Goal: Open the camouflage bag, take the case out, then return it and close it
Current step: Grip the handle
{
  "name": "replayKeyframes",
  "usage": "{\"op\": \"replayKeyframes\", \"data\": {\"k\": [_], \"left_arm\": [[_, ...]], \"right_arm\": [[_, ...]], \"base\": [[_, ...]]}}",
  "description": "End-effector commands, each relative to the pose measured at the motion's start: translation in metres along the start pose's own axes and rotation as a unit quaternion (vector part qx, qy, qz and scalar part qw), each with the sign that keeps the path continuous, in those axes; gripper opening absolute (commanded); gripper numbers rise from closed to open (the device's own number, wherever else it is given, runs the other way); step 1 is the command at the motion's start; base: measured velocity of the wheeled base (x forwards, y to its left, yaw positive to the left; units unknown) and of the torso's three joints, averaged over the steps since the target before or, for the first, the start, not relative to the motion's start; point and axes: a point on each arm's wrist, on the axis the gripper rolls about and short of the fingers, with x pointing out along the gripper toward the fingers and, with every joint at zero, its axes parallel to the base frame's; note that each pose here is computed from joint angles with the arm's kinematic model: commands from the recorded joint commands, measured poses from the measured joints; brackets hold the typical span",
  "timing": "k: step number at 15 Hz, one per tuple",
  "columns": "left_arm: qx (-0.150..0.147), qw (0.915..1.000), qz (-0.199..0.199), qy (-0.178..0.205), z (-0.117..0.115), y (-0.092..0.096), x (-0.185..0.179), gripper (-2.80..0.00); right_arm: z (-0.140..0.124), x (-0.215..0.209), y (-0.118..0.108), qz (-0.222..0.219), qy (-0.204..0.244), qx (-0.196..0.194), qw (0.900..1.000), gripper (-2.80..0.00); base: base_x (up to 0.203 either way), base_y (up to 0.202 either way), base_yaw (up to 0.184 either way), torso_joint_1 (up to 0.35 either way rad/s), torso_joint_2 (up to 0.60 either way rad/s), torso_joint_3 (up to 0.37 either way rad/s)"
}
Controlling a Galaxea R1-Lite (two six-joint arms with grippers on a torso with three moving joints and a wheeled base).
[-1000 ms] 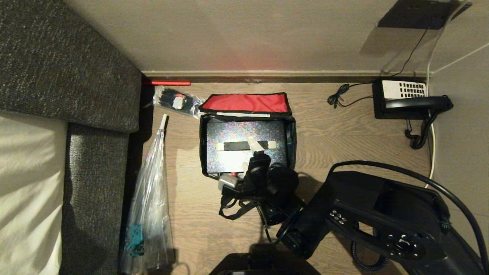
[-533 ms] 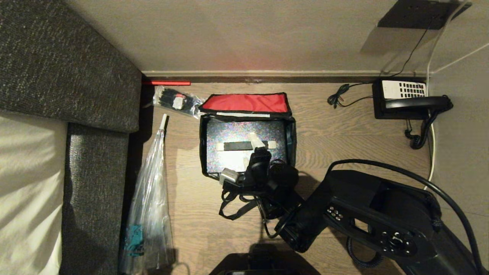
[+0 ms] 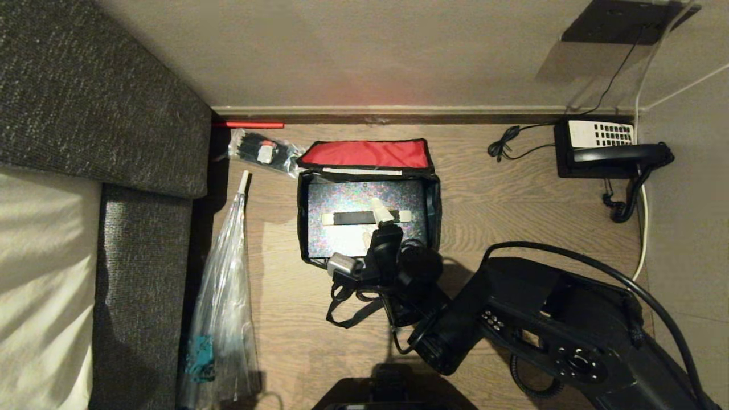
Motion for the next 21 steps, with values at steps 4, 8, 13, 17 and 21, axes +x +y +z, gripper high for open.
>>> {"op": "replayKeyframes", "data": {"k": [4,8,13,17,21], "left_arm": [[0.000,1.0000,0.000,0.001,0.000,0.000,0.000,-2.80],[0.000,1.0000,0.000,0.001,0.000,0.000,0.000,-2.80],[0.000,1.0000,0.000,0.001,0.000,0.000,0.000,-2.80],[0.000,1.0000,0.000,0.001,0.000,0.000,0.000,-2.80],[0.000,1.0000,0.000,0.001,0.000,0.000,0.000,-2.80]], "right_arm": [[-0.002,0.005,0.010,-0.003,0.033,-0.013,0.999,0.00],[-0.003,0.010,0.004,-0.013,0.041,-0.011,0.999,0.00],[-0.007,0.016,0.005,-0.023,0.049,-0.009,0.998,0.00],[-0.009,0.026,0.003,-0.043,0.068,-0.006,0.997,0.00],[-0.007,0.035,0.003,-0.064,0.073,0.003,0.995,0.00]], "base": [[0.000,0.000,0.000,0.000,0.00,0.000],[0.000,0.000,0.000,0.000,0.00,0.000],[0.000,0.000,0.000,0.000,0.00,0.000],[0.000,0.000,0.000,0.000,0.00,0.000],[0.000,0.000,0.000,0.000,0.00,0.000]]}}
